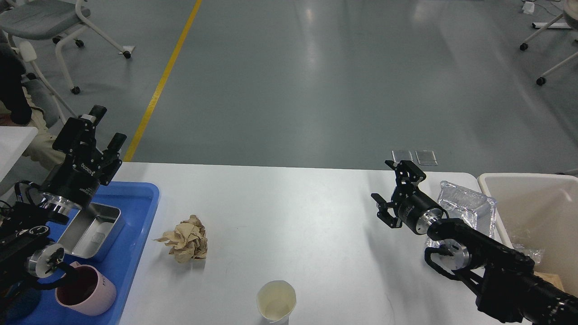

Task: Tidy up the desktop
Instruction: 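Open the left gripper and raise it away from the tin, then move the right gripper up and away from the foil bag toward the bin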

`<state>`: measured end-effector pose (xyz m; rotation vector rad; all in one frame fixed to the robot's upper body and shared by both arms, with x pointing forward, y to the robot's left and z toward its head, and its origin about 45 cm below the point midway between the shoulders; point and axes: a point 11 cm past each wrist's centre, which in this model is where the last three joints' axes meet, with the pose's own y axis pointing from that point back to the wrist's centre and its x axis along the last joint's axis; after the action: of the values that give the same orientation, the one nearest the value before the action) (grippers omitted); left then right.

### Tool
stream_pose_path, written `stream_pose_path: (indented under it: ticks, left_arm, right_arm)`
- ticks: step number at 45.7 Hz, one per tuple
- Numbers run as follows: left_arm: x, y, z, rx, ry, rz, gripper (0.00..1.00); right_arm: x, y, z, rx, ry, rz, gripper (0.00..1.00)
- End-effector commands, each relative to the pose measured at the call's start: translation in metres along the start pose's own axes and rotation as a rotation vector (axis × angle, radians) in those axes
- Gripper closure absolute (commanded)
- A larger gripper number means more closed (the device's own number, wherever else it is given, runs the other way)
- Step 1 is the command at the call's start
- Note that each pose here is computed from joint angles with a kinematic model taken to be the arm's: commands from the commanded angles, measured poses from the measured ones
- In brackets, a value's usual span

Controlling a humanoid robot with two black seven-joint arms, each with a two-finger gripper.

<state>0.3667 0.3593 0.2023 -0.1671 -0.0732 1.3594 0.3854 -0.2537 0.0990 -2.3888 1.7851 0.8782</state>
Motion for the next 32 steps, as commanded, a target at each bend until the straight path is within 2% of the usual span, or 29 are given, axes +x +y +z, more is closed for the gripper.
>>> stream_pose_path:
  ticks: [1,6,14,32]
  left_arm:
    - [-0.008,-0.002,-0.016,0.063,0.062,0.044,0.04]
    - [-0.001,0.003,-0.033,0.167,0.094,0.123,0.04]
    - [0.007,0.005,-0.041,0.257,0.109,0.188,0.04]
    - [0.021,0.011,-0.048,0.292,0.184,0.277,0.04]
  right_arm:
    - [0.001,0.0,0.0,0.0,0.001,0.004,0.0]
    - [0.002,0.0,0.0,0.0,0.0,0.006,0.0]
    - [0.001,-0.001,-0.004,0.006,0.003,0.014,0.0]
    - [-0.007,-0.012,-0.037,0.058,0.016,-0.006,0.0]
